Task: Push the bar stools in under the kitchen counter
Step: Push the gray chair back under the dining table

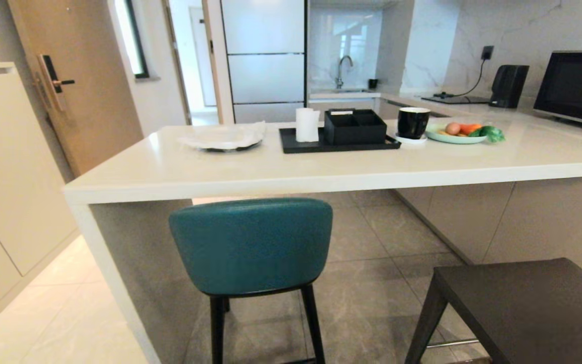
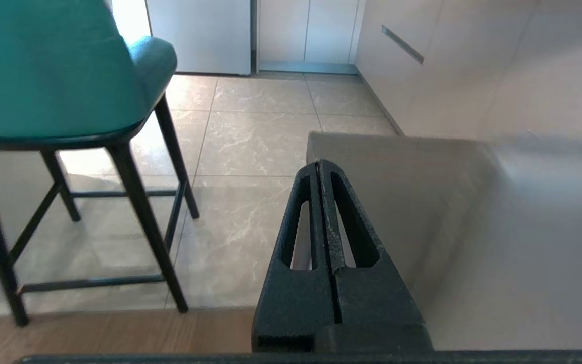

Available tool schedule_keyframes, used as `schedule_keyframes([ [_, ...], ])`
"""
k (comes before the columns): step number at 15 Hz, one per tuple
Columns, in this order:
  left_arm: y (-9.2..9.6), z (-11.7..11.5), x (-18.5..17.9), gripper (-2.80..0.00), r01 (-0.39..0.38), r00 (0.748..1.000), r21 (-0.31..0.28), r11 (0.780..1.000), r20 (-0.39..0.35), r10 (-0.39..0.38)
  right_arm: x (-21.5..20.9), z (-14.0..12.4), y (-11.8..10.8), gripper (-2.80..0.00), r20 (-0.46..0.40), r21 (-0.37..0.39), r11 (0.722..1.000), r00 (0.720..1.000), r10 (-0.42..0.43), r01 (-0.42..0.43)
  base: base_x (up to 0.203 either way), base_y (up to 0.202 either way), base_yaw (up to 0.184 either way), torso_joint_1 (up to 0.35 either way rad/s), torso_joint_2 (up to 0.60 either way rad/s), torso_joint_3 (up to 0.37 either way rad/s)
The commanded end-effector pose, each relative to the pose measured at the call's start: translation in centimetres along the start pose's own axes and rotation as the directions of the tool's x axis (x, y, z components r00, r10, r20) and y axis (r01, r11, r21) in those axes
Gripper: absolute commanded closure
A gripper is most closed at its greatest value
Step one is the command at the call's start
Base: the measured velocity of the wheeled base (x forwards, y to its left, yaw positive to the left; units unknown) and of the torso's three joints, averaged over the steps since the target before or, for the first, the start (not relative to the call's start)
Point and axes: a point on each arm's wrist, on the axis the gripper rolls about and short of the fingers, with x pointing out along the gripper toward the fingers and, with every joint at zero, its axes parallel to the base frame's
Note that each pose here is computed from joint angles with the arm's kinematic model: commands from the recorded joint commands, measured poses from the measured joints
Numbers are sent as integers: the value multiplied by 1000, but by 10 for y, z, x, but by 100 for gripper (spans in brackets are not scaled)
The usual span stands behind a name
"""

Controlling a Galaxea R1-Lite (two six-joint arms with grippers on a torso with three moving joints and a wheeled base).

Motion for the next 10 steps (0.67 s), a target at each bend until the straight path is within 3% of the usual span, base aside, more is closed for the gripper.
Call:
schedule_keyframes([
  [1, 0, 0, 0, 0, -1, 1000, 1, 1000, -3, 1, 0, 0, 0, 0, -1, -8, 1000, 1000, 2, -2, -206, 0, -4, 7, -2, 0],
  [10, 0, 0, 0, 0, 3, 1000, 1, 1000, -2, -3, 0, 0, 0, 0, -1, 1, 1000, 1000, 1, -1, -198, 0, -2, 1, 2, 4],
])
